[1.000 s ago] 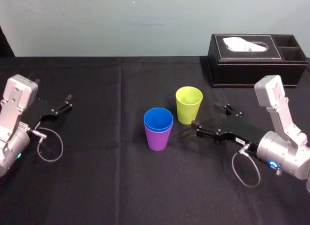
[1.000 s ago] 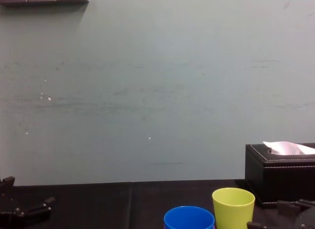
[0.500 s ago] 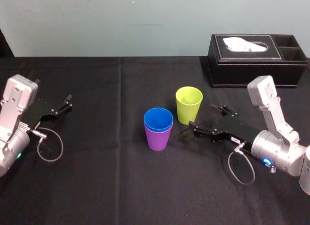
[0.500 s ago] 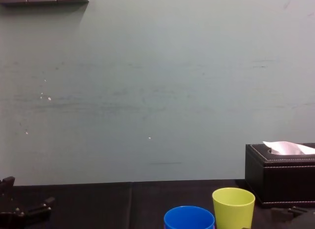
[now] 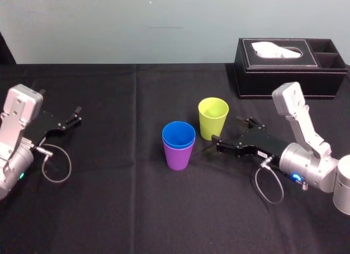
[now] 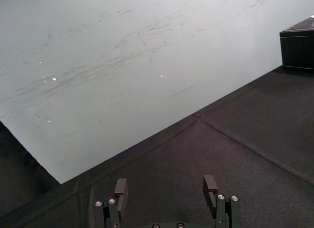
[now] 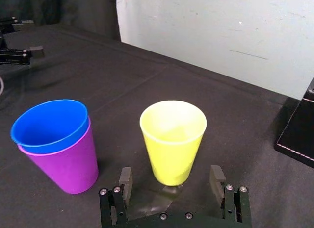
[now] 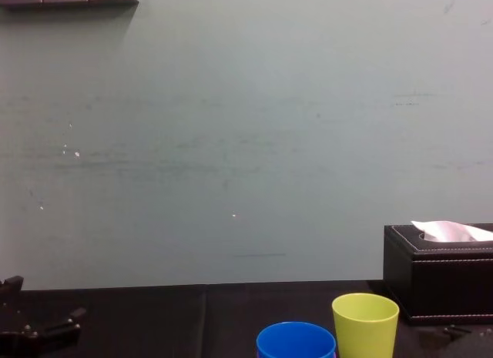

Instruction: Stack the three plastic cups sequentially using one hand.

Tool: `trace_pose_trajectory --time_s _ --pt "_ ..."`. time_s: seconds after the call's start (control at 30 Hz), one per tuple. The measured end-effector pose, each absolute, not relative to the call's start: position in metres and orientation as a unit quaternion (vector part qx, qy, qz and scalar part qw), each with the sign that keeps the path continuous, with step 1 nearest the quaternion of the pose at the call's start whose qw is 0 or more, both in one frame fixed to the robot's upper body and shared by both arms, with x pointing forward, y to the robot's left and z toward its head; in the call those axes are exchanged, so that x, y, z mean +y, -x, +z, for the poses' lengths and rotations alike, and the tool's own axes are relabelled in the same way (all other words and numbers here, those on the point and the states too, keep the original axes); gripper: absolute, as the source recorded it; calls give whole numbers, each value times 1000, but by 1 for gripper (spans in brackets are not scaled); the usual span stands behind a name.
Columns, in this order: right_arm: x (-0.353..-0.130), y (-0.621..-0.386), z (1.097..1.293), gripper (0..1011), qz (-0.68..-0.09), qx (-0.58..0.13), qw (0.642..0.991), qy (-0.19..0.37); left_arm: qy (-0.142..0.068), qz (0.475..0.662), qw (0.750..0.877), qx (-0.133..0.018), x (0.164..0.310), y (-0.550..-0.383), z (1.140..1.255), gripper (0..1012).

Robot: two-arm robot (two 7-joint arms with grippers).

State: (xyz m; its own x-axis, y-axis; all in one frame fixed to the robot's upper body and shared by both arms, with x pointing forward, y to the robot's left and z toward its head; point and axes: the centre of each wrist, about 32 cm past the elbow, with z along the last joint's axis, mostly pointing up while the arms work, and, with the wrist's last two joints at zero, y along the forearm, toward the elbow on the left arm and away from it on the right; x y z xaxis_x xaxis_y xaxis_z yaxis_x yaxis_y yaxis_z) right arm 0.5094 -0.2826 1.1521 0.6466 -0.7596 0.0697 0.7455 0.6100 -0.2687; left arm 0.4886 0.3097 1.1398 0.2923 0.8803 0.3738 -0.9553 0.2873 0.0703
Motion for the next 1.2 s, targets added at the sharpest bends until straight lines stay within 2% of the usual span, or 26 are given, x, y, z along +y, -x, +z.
trace_pose_trajectory --time_s 1.2 --pt "-272 -541 1161 1002 -405 20 903 146 -141 580 791 -132 310 -489 1140 1011"
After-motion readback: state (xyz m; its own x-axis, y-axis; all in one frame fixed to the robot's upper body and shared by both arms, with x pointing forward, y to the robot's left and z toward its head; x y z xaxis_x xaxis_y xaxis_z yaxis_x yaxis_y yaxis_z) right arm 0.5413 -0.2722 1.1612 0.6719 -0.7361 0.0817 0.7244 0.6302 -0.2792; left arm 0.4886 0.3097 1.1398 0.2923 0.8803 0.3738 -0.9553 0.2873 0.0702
